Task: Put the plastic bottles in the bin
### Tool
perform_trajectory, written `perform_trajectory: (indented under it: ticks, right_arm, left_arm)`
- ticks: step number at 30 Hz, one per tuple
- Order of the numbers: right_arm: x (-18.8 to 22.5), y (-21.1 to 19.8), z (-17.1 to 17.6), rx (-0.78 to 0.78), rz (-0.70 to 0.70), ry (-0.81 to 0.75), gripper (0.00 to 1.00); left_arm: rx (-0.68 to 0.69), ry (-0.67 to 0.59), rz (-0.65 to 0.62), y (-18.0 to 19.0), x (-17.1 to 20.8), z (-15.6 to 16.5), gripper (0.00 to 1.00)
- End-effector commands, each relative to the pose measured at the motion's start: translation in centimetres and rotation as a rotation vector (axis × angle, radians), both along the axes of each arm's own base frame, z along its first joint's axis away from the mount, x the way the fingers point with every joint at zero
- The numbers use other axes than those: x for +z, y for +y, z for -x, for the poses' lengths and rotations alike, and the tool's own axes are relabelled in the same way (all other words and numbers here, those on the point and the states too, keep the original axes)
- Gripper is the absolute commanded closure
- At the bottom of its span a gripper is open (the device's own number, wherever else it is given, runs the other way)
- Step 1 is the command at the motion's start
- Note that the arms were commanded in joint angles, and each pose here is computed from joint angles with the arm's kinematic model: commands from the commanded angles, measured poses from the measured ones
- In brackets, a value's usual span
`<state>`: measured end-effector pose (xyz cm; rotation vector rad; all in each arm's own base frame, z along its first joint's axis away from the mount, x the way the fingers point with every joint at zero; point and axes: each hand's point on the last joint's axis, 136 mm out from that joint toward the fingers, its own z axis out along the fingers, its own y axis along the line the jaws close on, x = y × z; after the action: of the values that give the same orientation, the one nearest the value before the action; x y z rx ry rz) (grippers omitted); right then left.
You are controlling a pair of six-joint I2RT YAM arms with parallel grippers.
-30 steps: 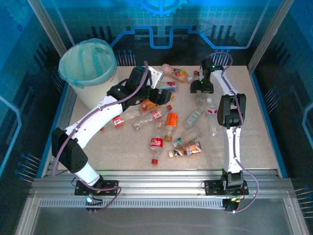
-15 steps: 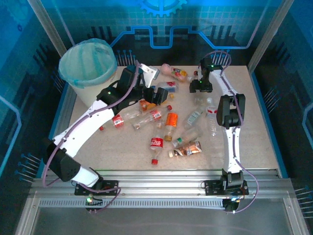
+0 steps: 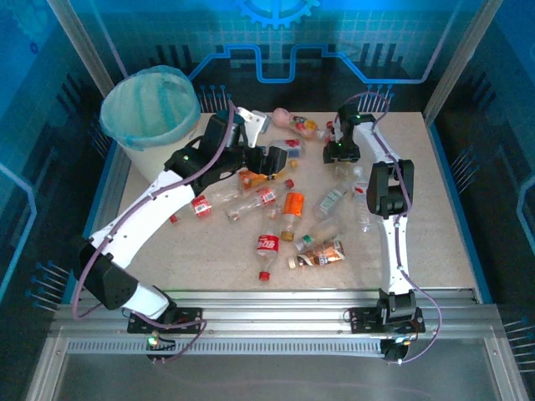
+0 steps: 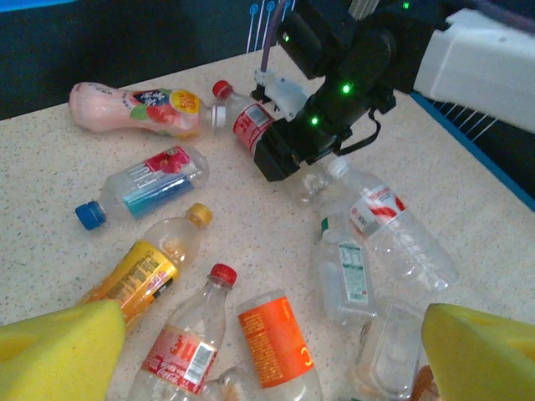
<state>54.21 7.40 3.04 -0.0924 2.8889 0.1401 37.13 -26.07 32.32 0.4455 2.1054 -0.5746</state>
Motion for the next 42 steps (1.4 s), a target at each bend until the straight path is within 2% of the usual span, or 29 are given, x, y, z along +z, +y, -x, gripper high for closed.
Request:
perform_trajectory:
  ticks: [1,4,14,25,30,35,39,42]
  right_arm:
    - [2.6,0.1,0.1,0.018,0.003,-0.037,0.4]
    - [4.6,-0.2,0.3,0.013,0.009,-0.105,0.44]
    - [12.7,0.2,1.6,0.012,0.029,-0.283,0.47]
    - [15.9,4.1,6.1,0.076,-0.082,-0.388,0.5]
    - [19.2,7.7,9.2,0.184,-0.172,-0.501,0.5]
    - [22.4,12.6,14.1,0.381,-0.349,-0.606,0.5]
    - [24.5,15.7,18.0,0.512,-0.493,-0.659,0.51]
    - [25.6,17.6,20.6,0.611,-0.525,-0.7,0.51]
  left_arm:
    - [0.033,-0.024,0.076,-0.4,1.9,-0.4,0.07]
    - [0.042,-0.028,0.093,-0.4,2.2,-0.6,0.07]
    - [0.045,-0.028,0.186,-1.4,2.9,-1.1,0.07]
    - [0.031,-0.031,0.242,-2.1,5.5,-1.5,0.07]
    - [0.036,0.012,0.301,-2.3,5.7,-2.1,0.07]
    - [0.029,0.085,0.392,-2.0,5.7,-2.9,0.08]
    - [-0.016,0.135,0.446,-2.2,5.6,-2.4,0.11]
    - [-0.028,0.127,0.454,-2.0,5.8,-1.7,0.14]
